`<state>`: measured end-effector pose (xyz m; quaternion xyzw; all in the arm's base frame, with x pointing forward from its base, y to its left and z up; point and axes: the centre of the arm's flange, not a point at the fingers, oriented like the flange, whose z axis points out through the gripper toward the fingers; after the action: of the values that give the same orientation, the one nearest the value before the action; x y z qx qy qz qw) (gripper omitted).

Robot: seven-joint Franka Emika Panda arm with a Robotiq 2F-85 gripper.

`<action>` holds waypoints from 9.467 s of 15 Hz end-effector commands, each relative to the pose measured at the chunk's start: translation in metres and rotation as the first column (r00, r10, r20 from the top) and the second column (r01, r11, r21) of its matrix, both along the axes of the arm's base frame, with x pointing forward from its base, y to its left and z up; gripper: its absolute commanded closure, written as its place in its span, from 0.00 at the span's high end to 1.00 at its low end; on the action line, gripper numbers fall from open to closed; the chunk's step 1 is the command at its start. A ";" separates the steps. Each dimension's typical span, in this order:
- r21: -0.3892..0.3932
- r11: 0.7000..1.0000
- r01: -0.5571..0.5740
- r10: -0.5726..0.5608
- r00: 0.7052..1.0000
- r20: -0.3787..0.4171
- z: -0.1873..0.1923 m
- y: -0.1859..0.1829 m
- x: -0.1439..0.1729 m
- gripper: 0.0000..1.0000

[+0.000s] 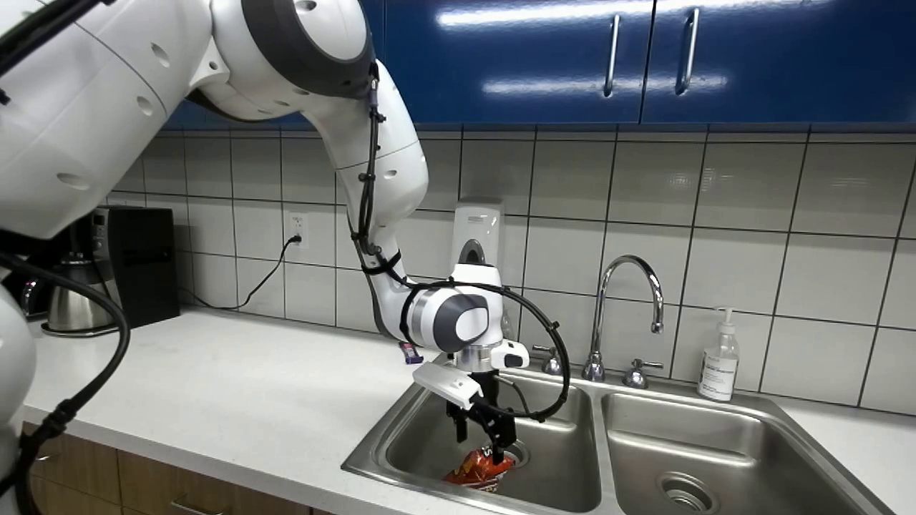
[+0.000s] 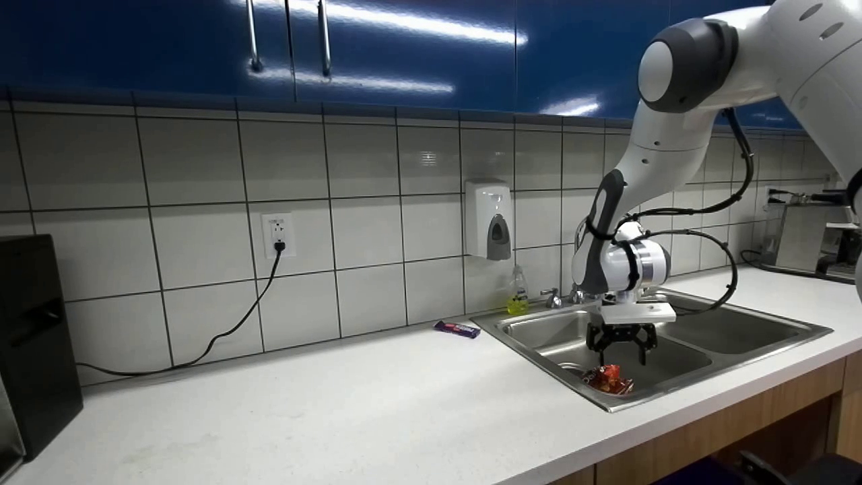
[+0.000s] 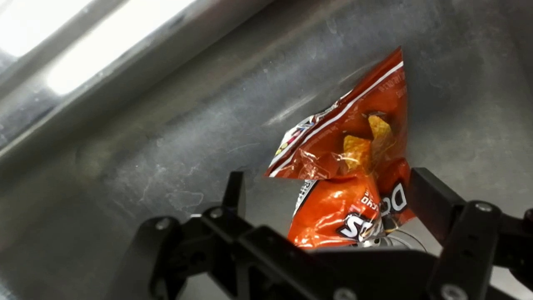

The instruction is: Remove the packet from the sink

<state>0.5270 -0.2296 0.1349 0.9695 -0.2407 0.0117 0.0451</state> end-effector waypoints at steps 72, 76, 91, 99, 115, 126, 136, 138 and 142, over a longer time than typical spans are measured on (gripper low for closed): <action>-0.004 0.878 -0.478 0.470 0.862 0.189 0.131 0.245 -0.053 0.00; 0.014 0.817 -0.577 0.567 0.807 0.165 0.112 0.294 -0.065 0.00; 0.043 0.772 -0.634 0.626 0.770 0.124 0.070 0.335 -0.060 0.00; 0.041 0.781 -0.623 0.615 0.779 0.120 0.075 0.334 -0.058 0.63; 0.005 0.811 -0.585 0.573 0.795 0.198 0.130 0.320 -0.059 1.00; 0.059 0.878 -0.475 0.467 0.877 0.109 0.168 0.300 -0.095 1.00; 0.069 0.898 -0.435 0.433 0.900 0.053 0.173 0.286 -0.123 1.00; 0.074 0.887 -0.455 0.452 0.890 0.062 0.163 0.290 -0.111 1.00; 0.074 0.889 -0.451 0.448 0.892 0.059 0.162 0.288 -0.116 1.00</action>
<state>0.4110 0.0581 0.2973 0.9994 -0.0110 0.0312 -0.0052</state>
